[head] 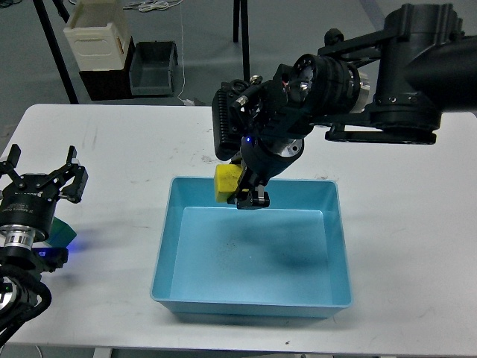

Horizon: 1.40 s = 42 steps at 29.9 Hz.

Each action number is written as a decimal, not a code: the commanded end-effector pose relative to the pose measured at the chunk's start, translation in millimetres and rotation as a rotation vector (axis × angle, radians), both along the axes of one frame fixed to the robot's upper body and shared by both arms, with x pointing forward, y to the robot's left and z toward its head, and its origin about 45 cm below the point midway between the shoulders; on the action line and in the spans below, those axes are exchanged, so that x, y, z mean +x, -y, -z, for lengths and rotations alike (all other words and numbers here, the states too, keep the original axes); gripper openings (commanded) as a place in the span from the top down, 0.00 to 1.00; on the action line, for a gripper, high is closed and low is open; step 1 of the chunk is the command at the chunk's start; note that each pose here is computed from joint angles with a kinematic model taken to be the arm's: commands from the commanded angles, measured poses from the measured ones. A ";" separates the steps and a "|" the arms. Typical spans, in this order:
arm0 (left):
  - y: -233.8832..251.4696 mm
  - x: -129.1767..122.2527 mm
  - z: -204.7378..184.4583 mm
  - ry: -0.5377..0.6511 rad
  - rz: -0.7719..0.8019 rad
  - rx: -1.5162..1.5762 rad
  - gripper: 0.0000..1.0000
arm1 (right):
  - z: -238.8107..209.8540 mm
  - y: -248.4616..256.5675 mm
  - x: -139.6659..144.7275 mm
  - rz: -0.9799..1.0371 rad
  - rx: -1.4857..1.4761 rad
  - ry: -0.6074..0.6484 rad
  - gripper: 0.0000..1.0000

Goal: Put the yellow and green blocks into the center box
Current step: 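Carry the yellow cube into the blue bin with the right gripper, then open the right gripper and lift it away from the bin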

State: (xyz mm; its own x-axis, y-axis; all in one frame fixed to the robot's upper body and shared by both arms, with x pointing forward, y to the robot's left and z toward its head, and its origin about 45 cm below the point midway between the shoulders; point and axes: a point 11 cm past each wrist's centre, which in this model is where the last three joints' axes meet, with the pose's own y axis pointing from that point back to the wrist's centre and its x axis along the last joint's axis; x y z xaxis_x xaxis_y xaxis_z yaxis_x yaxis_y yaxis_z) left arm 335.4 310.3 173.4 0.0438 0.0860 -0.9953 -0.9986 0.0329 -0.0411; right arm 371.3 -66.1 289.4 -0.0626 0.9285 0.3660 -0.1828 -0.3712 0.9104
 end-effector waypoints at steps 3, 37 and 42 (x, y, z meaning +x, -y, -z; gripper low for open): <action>0.2 0.0 0.2 -0.001 -0.001 -0.002 0.00 | 44.5 -0.4 -16.8 -0.031 -0.087 -0.068 0.97; -39.5 12.2 -25.3 0.053 -0.028 0.134 0.00 | 13.3 -11.5 14.6 0.172 0.054 -0.090 0.05; -73.5 30.9 -49.5 0.066 -0.049 0.386 0.00 | -42.0 -27.4 49.3 0.279 0.296 -0.050 0.03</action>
